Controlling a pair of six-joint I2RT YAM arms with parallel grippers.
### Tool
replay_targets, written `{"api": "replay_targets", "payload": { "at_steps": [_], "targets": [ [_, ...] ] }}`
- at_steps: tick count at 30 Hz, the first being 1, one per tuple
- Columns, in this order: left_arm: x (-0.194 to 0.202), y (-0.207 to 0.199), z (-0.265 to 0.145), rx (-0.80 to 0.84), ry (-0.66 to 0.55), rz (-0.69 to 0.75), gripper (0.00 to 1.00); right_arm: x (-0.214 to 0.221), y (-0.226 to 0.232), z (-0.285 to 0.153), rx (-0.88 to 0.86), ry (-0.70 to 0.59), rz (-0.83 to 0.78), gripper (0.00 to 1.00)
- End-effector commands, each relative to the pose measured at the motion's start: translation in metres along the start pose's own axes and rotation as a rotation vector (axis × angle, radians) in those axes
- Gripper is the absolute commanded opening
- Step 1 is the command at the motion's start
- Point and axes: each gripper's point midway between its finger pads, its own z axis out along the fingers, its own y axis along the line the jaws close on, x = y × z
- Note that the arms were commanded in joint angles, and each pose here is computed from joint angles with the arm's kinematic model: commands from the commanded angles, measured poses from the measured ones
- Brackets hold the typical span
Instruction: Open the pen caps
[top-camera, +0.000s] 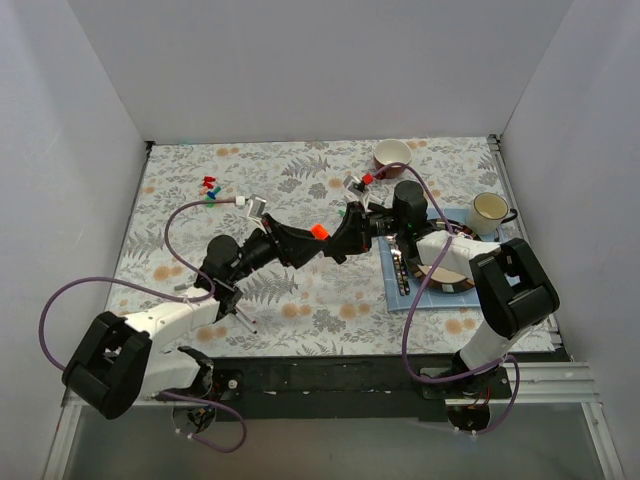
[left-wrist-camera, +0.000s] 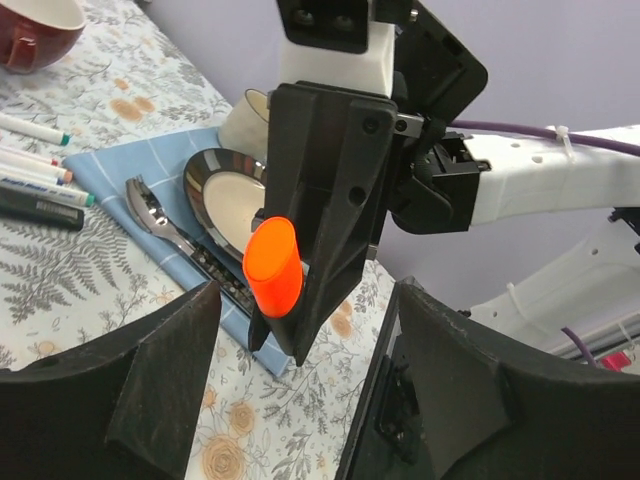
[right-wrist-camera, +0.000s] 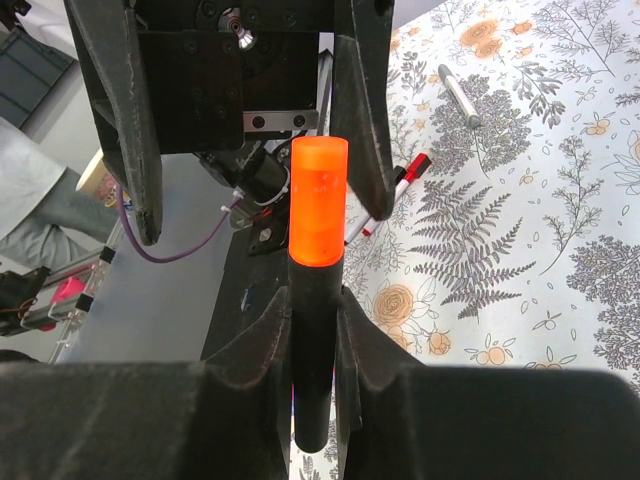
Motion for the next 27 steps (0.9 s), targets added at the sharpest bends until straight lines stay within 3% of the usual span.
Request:
{"api": "replay_targets", "payload": {
  "at_steps": [1,4,21,27],
  "targets": [
    [-0.008,-0.023,0.007,0.141,-0.008,0.062,0.66,-0.007,0.016,0.001,-0.04,-0.003,-0.066,0.01],
    [-0.006,-0.026,0.008,0.168,-0.002,0.063,0.58,-0.006,0.016,0.001,-0.047,-0.001,-0.066,0.01],
    [-0.016,-0.033,0.017,0.23,-0.045,0.088,0.37,-0.002,0.017,0.005,-0.064,0.01,-0.055,0.01],
    [-0.019,-0.038,0.019,0.261,-0.054,0.089,0.17,-0.001,0.016,0.005,-0.06,0.01,-0.048,0.01]
  ]
}}
